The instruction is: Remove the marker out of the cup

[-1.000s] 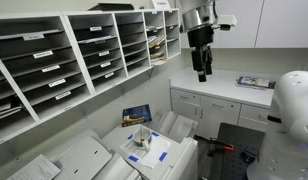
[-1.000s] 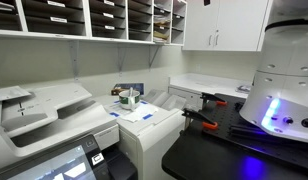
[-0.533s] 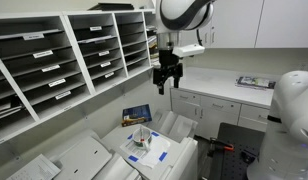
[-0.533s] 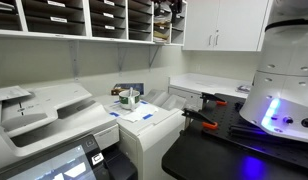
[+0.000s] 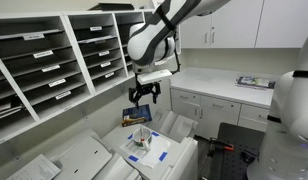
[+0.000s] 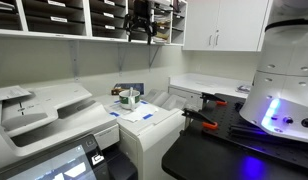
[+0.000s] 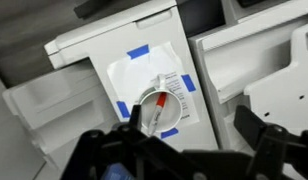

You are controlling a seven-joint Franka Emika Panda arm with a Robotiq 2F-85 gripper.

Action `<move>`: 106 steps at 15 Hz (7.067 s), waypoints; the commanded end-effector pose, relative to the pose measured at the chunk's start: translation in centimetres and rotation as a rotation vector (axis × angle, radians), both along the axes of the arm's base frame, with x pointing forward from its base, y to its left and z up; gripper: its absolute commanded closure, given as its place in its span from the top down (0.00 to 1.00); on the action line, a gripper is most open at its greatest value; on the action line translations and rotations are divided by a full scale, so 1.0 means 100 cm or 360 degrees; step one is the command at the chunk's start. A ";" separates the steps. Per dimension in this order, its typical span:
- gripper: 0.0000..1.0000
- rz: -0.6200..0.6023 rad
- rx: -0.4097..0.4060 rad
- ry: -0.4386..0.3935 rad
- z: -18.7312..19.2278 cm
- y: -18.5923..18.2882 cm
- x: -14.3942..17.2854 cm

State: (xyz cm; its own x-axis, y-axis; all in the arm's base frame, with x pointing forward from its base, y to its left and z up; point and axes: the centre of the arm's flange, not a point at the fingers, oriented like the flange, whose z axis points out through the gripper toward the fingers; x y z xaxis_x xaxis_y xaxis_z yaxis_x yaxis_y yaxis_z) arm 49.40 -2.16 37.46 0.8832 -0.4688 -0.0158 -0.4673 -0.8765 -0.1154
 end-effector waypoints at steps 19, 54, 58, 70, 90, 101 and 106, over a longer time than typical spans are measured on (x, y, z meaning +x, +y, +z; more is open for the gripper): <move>1.00 -0.0183 -0.0170 0.0065 -0.105 -0.026 0.074; 0.50 -0.0741 -0.0294 -0.0011 -0.262 -0.028 0.143; 0.39 -0.0735 -0.0324 -0.0009 -0.262 -0.029 0.143; 0.45 -0.0714 -0.0352 -0.0010 -0.263 -0.029 0.144; 0.19 -0.0687 -0.0327 0.0006 -0.264 -0.029 0.141; 0.05 -0.0691 -0.0328 -0.0005 -0.265 -0.029 0.141; 0.05 -0.0661 -0.0332 -0.0027 -0.271 -0.025 0.138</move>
